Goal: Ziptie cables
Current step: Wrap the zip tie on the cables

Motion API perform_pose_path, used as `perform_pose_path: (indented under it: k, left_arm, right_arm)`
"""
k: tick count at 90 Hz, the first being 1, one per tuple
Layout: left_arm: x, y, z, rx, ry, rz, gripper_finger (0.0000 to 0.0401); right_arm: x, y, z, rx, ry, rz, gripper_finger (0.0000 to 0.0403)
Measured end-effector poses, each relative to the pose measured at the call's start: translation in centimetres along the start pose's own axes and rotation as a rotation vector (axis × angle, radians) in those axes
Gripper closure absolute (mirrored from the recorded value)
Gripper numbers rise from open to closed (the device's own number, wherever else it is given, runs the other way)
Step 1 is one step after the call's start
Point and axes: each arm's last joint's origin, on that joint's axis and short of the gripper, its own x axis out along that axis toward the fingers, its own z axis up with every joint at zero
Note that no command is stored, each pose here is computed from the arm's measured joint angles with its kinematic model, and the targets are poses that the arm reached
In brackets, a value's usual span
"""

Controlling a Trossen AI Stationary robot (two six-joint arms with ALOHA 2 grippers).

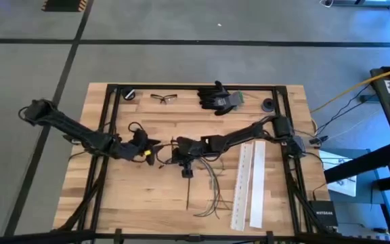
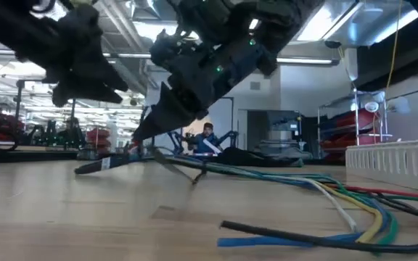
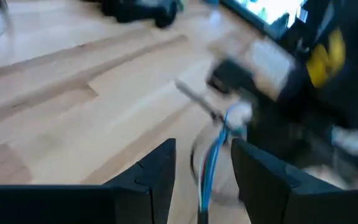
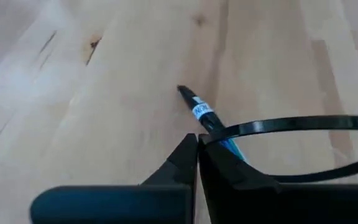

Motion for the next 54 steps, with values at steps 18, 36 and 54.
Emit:
perform_pose_path:
  k: [18,36,54]
  left_arm:
    - [1.1,1.8,0.3,-0.073,-0.034,-0.064,0.0260]
    - [2.7,2.6,0.7,-0.061,0.024,-0.104,0.0260]
    - [4.4,3.2,0.8,-0.041,0.056,-0.158,0.0260]
  right_arm:
    - [0.1,0.2,0.1,-0.028,-0.016,-0.001,0.0403]
    - [0.1,0.1,0.2,-0.030,-0.022,-0.003,0.0403]
    - [0.1,0.1,0.2,-0.030,-0.023,-0.003,0.0403]
